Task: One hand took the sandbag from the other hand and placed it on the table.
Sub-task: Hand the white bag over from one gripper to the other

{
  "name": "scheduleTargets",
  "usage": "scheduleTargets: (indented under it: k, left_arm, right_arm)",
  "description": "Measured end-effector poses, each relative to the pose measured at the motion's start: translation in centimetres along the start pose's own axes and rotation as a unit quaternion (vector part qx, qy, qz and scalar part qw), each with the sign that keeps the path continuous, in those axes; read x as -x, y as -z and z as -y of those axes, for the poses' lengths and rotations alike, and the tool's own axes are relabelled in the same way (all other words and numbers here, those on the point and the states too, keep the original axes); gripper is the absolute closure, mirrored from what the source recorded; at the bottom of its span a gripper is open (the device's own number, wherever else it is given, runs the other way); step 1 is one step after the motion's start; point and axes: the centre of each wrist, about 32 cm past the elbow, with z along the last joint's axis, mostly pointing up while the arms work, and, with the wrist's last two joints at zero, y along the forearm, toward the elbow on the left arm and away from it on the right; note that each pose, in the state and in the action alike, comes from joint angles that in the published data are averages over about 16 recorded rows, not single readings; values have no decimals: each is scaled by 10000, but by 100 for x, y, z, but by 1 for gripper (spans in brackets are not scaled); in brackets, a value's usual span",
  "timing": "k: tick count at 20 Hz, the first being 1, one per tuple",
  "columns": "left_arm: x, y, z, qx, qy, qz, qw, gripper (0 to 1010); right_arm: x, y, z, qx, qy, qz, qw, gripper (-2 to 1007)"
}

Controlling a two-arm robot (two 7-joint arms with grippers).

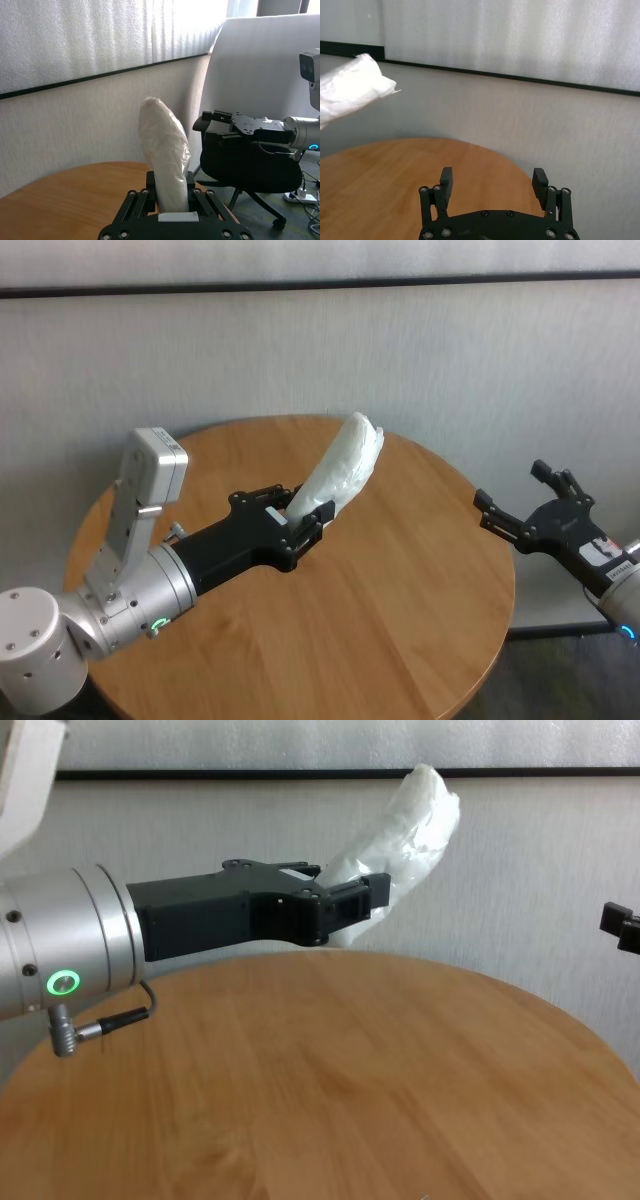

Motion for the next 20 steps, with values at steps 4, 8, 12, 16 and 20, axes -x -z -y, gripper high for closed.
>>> scheduleTargets:
  k: [4, 8, 12, 16, 20]
  left_arm:
    - [0, 0, 0, 0, 0, 0, 10000, 665]
    - [0, 0, 0, 0, 0, 0, 10000, 665]
    - [0, 0, 0, 0, 0, 0, 10000, 665]
    - [0, 0, 0, 0, 0, 0, 10000, 665]
    - [0, 0, 0, 0, 0, 0, 10000, 665]
  right_arm:
    - [7, -65, -3, 52, -169, -484, 9987, 4]
    - [18, -127, -15, 153, -339, -993, 9944, 4]
    - [29, -184, -31, 260, -500, -1493, 9872, 4]
    - [38, -227, -49, 359, -620, -1946, 9783, 4]
    - [44, -256, -67, 411, -726, -2313, 9693, 4]
